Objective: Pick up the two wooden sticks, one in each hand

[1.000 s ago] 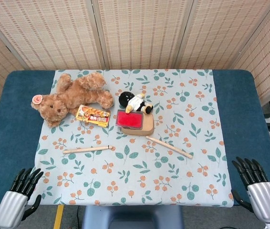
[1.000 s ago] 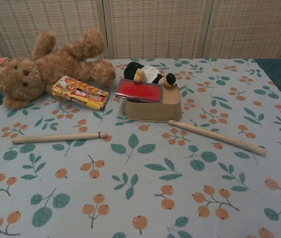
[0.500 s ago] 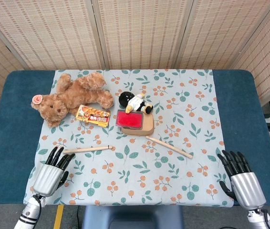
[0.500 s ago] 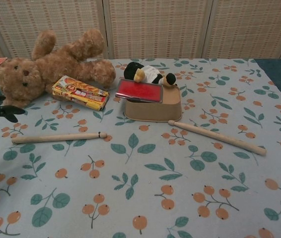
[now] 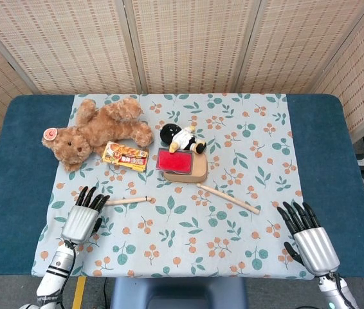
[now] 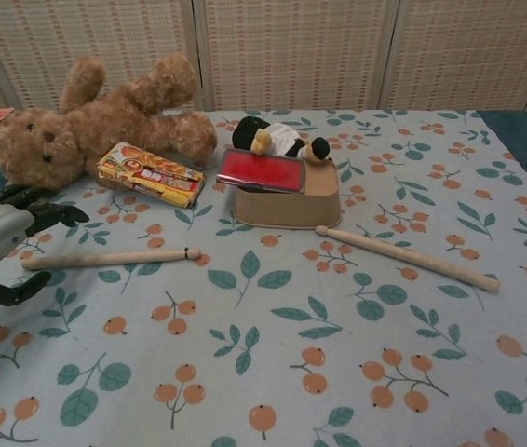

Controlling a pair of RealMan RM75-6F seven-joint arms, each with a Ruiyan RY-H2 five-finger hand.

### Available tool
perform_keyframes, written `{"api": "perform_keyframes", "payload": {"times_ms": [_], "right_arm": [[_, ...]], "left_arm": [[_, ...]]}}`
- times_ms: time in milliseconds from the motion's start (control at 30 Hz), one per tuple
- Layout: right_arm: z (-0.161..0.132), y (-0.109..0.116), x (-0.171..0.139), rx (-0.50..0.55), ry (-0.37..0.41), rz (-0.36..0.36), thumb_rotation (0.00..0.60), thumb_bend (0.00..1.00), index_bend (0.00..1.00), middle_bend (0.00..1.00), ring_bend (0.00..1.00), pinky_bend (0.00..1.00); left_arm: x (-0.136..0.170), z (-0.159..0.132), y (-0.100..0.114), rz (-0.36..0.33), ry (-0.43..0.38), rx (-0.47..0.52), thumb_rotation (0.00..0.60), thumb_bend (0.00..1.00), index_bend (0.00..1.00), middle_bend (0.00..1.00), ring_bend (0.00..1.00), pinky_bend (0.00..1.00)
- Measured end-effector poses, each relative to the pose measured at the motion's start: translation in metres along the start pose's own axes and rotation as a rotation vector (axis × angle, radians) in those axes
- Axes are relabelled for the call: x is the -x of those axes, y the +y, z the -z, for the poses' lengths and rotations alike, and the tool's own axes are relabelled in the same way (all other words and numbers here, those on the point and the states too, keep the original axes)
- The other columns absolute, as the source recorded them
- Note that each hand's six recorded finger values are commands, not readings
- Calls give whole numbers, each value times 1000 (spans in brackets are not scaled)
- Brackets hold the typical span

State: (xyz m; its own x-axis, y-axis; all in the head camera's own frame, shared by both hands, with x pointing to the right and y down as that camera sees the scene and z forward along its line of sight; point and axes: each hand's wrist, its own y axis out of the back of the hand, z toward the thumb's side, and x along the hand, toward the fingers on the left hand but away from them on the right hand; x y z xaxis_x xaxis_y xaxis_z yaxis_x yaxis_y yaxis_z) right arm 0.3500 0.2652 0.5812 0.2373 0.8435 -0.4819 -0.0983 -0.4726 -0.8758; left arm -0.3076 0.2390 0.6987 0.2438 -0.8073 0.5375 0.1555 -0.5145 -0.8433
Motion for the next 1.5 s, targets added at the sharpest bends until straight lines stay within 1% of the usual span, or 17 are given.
{"api": "perform_keyframes", "payload": {"times_ms": [167, 267, 533, 667, 933, 1067, 1167, 1300, 1500], "right_arm": [[2, -7, 6, -5, 0, -29, 600, 236, 0, 23, 0, 0], [5, -7, 8, -8, -5, -34, 600, 236, 0, 22, 0, 0], [9, -6, 8, -14, -15, -38, 600, 236, 0, 22, 0, 0], [9, -6, 7, -13, -16, -43, 600, 236, 0, 23, 0, 0], [12, 0, 4, 0, -30, -36, 600, 236, 0, 23, 0, 0], [13, 0, 3, 2, -30, -40, 600, 237, 0, 23, 0, 0], [13, 1, 3, 2, -33, -40, 600, 236, 0, 22, 0, 0], [13, -1, 2, -1, -35, -50, 600, 236, 0, 22, 0, 0], [13, -3, 2, -6, -38, -58, 600, 236, 0, 22, 0, 0]], "left_arm": [[-15, -7, -6, 0, 4, -68, 600, 431, 255, 238, 44, 0], [-21, -9, -11, 2, 10, -98, 600, 431, 283, 263, 53, 0], [-33, -9, -20, 19, 26, -194, 600, 431, 302, 301, 71, 0], [-34, -9, -21, 20, 28, -204, 600, 431, 338, 360, 94, 0], [-40, 2, -30, 45, 56, -236, 600, 438, 376, 423, 127, 0], [-42, 4, -33, 50, 64, -256, 600, 437, 396, 437, 138, 0], [-42, 4, -34, 48, 65, -256, 600, 438, 428, 464, 151, 0], [-42, 4, -34, 43, 63, -254, 600, 437, 447, 473, 157, 0], [-42, 4, -34, 38, 63, -254, 600, 451, 527, 526, 180, 0]]}}
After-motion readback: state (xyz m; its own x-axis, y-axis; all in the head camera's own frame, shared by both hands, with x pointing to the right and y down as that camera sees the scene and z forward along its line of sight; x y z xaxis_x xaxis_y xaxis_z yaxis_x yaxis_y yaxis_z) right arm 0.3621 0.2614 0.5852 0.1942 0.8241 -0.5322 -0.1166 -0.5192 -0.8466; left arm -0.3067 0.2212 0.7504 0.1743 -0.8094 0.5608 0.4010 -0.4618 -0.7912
